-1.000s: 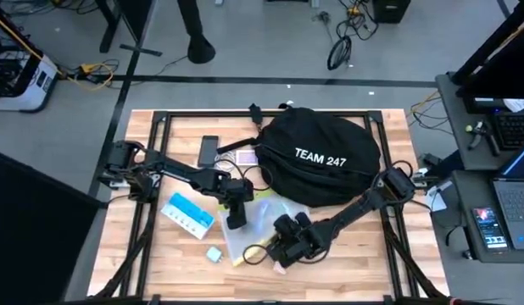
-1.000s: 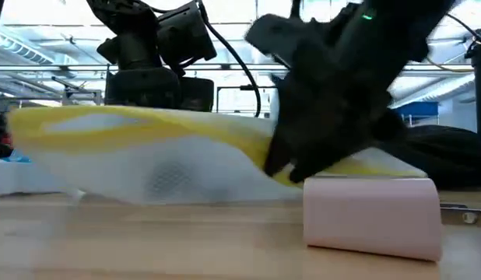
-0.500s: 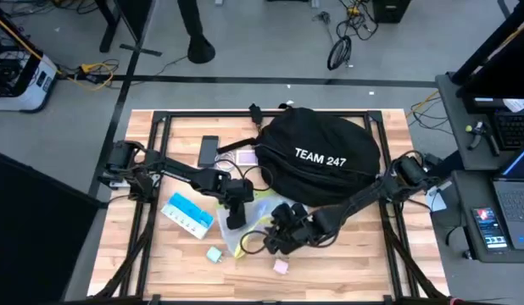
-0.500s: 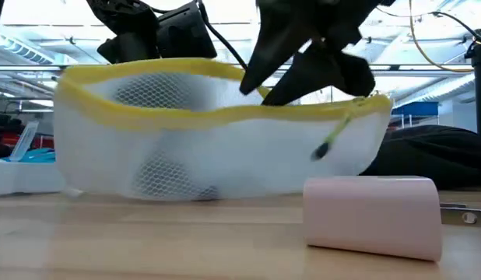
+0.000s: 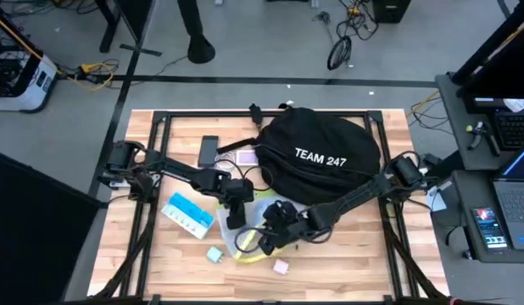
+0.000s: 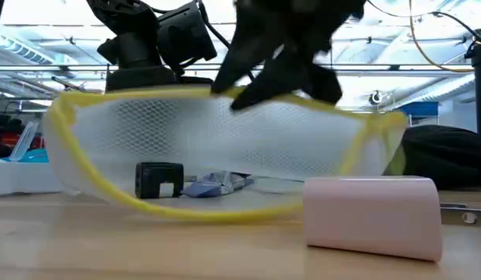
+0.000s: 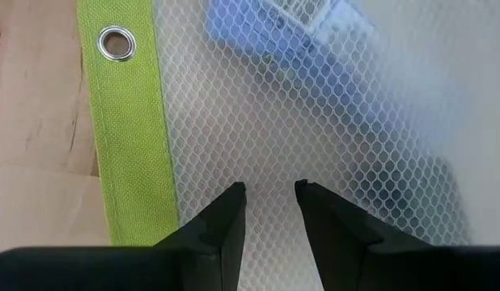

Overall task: Unpack backpack
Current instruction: Remove the black charger adapter from the green zip bag

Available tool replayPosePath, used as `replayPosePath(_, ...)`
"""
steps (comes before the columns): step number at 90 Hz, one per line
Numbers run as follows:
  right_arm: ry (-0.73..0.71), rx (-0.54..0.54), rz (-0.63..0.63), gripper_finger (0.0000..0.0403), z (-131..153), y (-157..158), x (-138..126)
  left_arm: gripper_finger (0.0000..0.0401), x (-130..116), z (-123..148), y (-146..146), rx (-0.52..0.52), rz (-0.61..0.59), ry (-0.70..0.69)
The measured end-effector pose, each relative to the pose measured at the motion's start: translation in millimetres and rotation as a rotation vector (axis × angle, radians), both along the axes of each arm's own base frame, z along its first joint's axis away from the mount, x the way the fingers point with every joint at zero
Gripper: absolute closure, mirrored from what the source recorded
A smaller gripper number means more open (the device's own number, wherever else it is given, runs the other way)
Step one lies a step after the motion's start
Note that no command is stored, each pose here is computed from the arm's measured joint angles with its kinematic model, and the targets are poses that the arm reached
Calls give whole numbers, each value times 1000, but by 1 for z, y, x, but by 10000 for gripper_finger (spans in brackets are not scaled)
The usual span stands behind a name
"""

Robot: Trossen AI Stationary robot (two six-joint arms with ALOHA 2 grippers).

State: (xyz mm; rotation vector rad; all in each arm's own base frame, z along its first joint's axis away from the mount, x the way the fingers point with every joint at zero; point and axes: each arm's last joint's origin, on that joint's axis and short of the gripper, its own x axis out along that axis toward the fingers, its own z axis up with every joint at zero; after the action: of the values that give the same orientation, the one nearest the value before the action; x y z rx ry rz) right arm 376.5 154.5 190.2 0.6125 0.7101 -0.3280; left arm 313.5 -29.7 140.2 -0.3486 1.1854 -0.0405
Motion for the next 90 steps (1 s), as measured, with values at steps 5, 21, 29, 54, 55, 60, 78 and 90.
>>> replayPosePath(5, -16, 7, 11, 284, 3, 4, -1, 295, 0, 0, 0, 0, 0, 0)
replayPosePath(21, -15, -14, 65, 284, 8, 13, -7, 295, 0, 0, 0, 0, 0, 0)
replayPosePath(29, -27, 42, 103, 284, 19, 20, -14, 295, 0, 0, 0, 0, 0, 0)
replayPosePath(54, 65, 349, 106, 284, 20, 71, -46, 295, 0, 0, -1, -19, -2, 2)
replayPosePath(55, 67, 356, 103, 284, 20, 73, -47, 295, 0, 0, -1, -20, -2, 2)
replayPosePath(60, 78, 371, 78, 284, 16, 81, -52, 295, 0, 0, -1, -21, 0, 3)
replayPosePath(78, 39, 285, -59, 284, -11, 90, -50, 295, 0, 0, -1, -21, 0, 2)
replayPosePath(90, -89, 318, -46, 284, -16, 82, -24, 295, 0, 0, -1, -21, 1, 3)
